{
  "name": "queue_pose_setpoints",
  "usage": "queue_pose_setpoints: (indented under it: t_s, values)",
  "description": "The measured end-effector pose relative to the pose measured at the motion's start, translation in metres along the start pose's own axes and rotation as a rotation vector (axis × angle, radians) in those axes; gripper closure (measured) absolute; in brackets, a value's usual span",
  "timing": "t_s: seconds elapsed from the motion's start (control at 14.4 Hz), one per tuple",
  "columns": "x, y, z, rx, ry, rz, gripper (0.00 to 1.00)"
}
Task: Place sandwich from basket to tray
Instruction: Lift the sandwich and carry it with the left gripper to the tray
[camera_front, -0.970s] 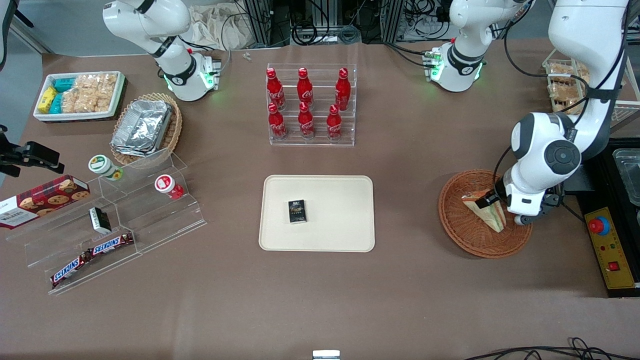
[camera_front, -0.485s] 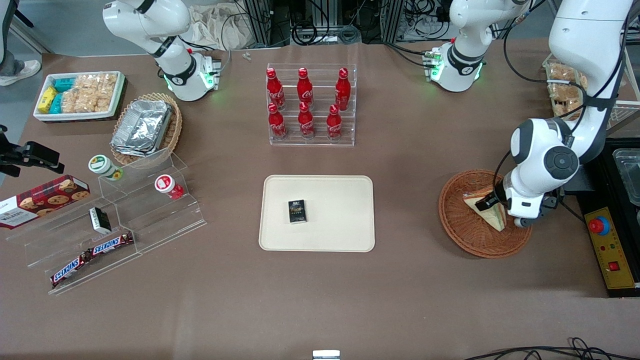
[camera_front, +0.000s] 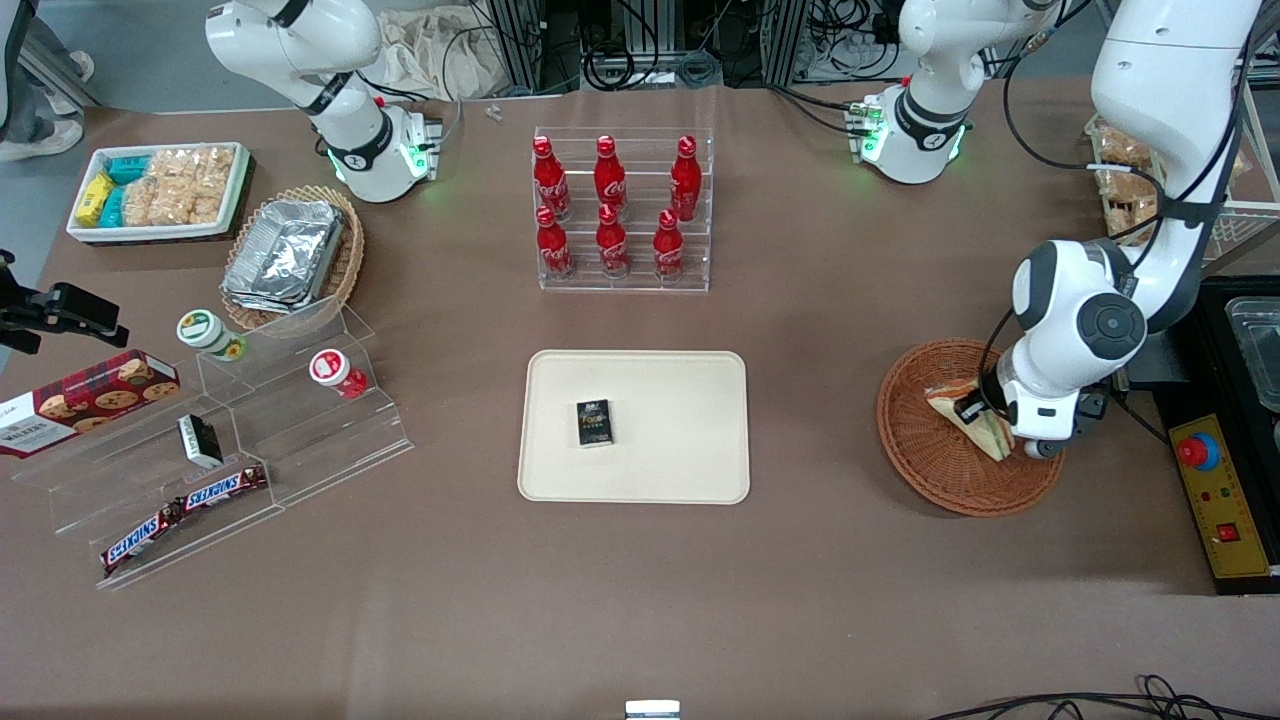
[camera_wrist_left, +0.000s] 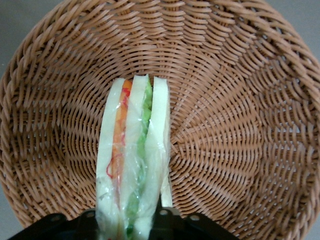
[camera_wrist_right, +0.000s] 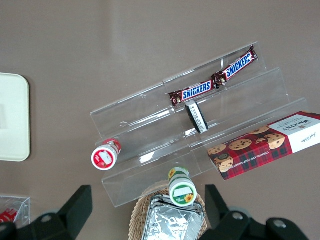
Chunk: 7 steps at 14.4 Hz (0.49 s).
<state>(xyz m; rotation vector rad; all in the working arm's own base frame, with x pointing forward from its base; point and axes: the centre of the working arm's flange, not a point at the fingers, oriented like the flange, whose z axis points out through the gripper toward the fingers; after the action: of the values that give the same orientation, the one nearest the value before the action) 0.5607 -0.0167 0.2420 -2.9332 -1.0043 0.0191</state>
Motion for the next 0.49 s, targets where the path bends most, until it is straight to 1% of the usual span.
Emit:
queue_pose_setpoints:
  t_s: [0.14, 0.21, 0.28, 0.35, 0.49]
  values:
    - [0.001, 0.003, -0.003, -0.004, 0.007, -0.002, 0.79]
    - [0.002, 0.006, -0.008, -0.008, 0.014, 0.0, 0.83]
    - [0.003, 0.011, -0.017, -0.004, 0.015, 0.006, 0.84]
    - [0.004, 0.02, -0.031, 0.014, 0.004, 0.017, 0.84]
    - [0.004, 0.046, -0.084, 0.074, -0.031, 0.046, 0.84]
